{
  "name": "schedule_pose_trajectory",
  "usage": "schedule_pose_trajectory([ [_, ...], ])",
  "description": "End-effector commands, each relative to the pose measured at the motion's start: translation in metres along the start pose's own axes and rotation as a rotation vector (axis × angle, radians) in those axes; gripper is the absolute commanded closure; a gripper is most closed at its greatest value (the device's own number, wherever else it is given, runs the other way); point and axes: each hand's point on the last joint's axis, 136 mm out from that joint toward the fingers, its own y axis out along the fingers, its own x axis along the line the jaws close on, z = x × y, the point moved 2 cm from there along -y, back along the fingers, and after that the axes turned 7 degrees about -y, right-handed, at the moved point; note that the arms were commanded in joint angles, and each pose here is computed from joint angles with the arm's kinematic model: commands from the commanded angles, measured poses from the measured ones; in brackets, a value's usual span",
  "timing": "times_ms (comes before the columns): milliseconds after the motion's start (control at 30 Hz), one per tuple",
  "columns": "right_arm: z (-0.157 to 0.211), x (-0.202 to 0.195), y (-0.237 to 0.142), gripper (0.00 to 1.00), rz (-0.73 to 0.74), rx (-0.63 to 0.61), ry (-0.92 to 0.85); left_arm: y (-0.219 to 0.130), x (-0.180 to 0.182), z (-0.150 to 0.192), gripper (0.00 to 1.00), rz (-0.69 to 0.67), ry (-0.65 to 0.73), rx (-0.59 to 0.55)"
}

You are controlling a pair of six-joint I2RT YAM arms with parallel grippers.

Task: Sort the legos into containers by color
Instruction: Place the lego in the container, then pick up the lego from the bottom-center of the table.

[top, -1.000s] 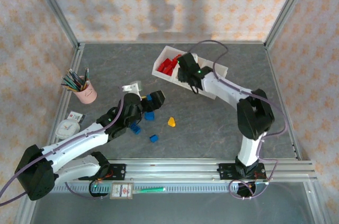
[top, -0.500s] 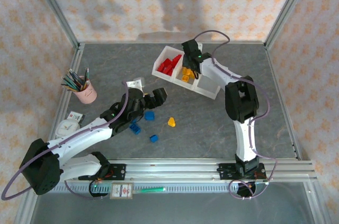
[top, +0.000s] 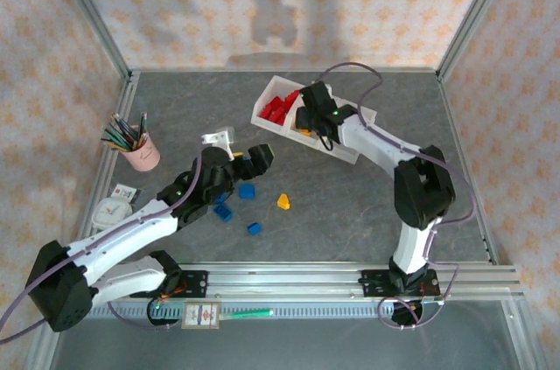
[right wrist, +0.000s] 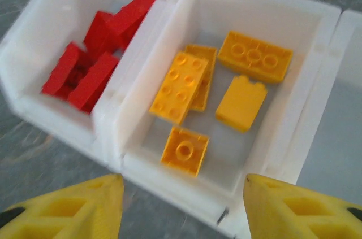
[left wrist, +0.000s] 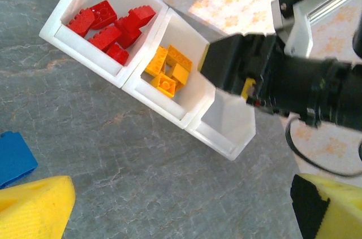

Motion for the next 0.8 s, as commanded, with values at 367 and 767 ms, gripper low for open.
schedule_pose_trajectory([
  [367, 0.119, 0.035, -0.051, 0.28, -0.053, 0.127, -0.008, -0.030, 0.047, 0.021, 0.01, -0.073, -0.039, 0.019],
  [767, 0.192, 0.076, -0.049, 0.20, -0.122, 0.244, 0.022, -0.042, 0.068, 0.030, 0.01, -0.111, -0.065, 0.020],
])
